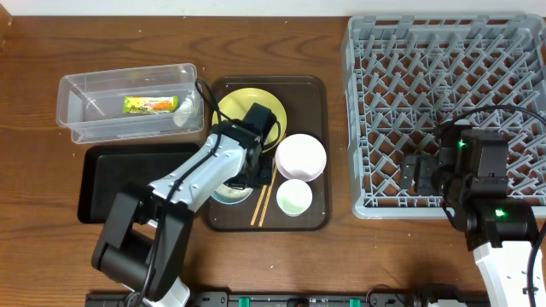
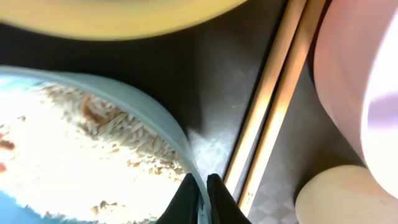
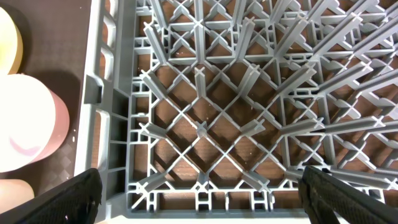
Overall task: Sort waste into correct bins and load items into the dishwasher rack
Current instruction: 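Grasp the rim of the blue rice bowl with the left gripper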
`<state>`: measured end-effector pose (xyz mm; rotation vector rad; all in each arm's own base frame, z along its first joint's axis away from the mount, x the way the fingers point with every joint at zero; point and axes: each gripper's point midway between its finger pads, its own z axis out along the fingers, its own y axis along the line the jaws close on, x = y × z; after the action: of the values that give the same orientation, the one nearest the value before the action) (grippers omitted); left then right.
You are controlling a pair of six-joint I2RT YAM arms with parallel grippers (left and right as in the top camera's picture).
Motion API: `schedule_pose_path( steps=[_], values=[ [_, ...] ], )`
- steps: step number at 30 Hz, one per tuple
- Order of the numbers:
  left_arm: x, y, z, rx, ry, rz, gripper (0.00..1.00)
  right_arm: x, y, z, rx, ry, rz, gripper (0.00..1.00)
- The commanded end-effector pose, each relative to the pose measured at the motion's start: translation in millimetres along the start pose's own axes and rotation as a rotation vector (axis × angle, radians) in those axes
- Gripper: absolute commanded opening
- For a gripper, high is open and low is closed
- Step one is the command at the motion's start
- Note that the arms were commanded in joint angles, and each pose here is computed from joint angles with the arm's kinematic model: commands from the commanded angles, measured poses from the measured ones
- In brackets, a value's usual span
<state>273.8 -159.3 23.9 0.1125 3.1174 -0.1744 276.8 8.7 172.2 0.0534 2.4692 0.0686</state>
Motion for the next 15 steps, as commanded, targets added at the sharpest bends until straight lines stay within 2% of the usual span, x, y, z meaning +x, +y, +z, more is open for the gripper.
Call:
schedule_pose_path(
  steps=[1,7,12,15],
  values=[
    [3,-5,-15,0.028,-0.005,0.007,0.06,-8,-2,-5,0.003,-0.022,0.012,0.99],
    [-8,-9,-70,0.093,-0.165,0.009,0.06,-8,-2,-5,0.003,-0.023,0.012,0.99],
    [-17,16,-109,0.145,-0.274,-0.036,0.06,-8,-2,-5,0.003,-0.021,0.012,0.99],
    [-22,30,-121,0.232,-0.285,-0.068,0.06,-8,-2,-5,0.003,-0.023,0.012,0.99]
  ],
)
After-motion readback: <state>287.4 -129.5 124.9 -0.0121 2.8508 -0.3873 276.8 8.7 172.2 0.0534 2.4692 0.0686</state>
